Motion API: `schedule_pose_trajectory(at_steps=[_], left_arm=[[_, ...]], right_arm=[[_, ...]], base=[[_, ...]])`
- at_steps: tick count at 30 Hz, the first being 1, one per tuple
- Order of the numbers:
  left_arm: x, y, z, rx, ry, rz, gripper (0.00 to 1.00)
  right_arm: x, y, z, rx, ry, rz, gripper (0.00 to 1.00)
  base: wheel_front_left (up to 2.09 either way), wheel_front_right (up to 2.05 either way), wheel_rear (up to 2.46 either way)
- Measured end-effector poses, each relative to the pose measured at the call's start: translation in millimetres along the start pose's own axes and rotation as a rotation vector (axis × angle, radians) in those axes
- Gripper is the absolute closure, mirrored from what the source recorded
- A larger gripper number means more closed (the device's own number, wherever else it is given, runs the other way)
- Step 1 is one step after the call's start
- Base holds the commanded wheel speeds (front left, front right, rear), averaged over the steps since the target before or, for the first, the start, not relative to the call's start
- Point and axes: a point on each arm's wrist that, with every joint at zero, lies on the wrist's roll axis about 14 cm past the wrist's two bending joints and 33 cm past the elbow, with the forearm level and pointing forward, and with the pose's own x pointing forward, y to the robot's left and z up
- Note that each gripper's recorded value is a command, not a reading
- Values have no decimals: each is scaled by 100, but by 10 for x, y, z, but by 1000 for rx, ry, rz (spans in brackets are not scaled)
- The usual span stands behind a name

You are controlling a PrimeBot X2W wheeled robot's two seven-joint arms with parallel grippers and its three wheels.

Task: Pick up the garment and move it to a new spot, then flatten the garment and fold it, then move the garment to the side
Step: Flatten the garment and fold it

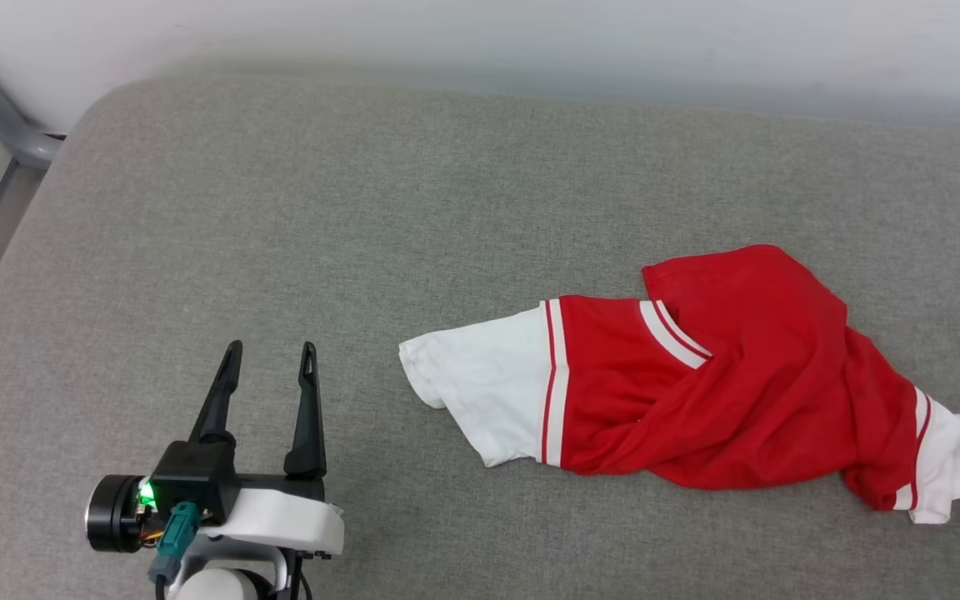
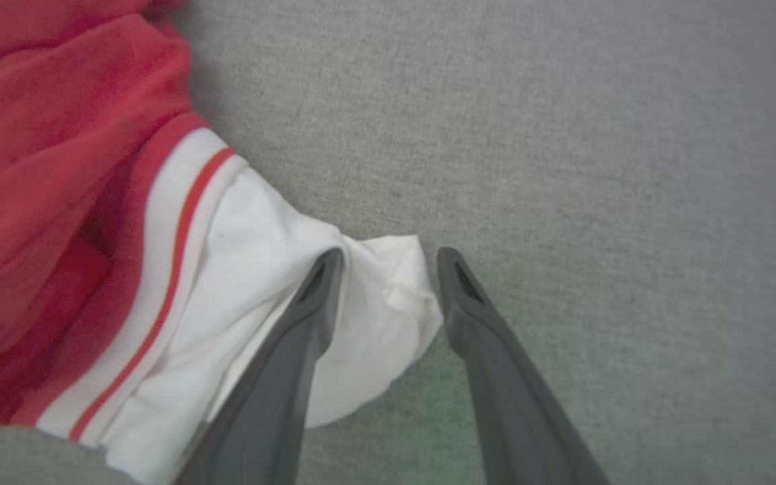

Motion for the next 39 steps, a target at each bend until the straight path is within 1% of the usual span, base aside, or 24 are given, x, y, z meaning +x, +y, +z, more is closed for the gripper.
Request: schedule_pose_trajectory(at_steps=[2, 6, 10, 12, 14, 16, 20, 22, 26, 31, 35, 39], left_arm=[[3, -27, 17, 1, -6, -9, 0], [5, -52, 40, 6, -13, -21, 0], [7, -49, 38, 10, -12, -22, 0], [12, -53, 31, 11, -11, -23, 0], [18, -69, 16, 11, -7, -27, 0], [26, -86, -1, 12, -2, -29, 0], [67, -108, -11, 8, -1, -32, 0], [75, -122, -31, 9, 5, -33, 0], [112, -145, -46, 8, 8, -37, 0], [172, -149, -81, 3, 15, -30, 0], [207, -136, -140, 1, 31, -20, 0], [224, -113, -203, 3, 50, -9, 0]], right_arm=[[-9, -10, 240, 6, -92, -1, 0], [-83, -95, 761, -36, -251, -12, 0], [-189, -33, 1391, -101, -412, 14, 0], [-249, 26, 1662, -141, -465, 30, 0], [-278, 163, 1885, -161, -503, 66, 0], [-262, 331, 2019, -187, -497, 108, 0], [-121, 690, 2060, -250, -377, 195, 0], [-16, 854, 1982, -266, -273, 239, 0], [217, 1048, 1619, -310, -3, 288, 0], [473, 1194, 1236, -334, 248, 325, 0], [698, 1224, 940, -341, 382, 324, 0], [889, 1288, 526, -336, 506, 335, 0]], base=[[0, 0, 0], [0, 0, 0], [0, 0, 0], [0, 0, 0], [0, 0, 0], [0, 0, 0], [0, 0, 0], [0, 0, 0], [0, 0, 0], [0, 0, 0], [0, 0, 0], [0, 0, 0]])
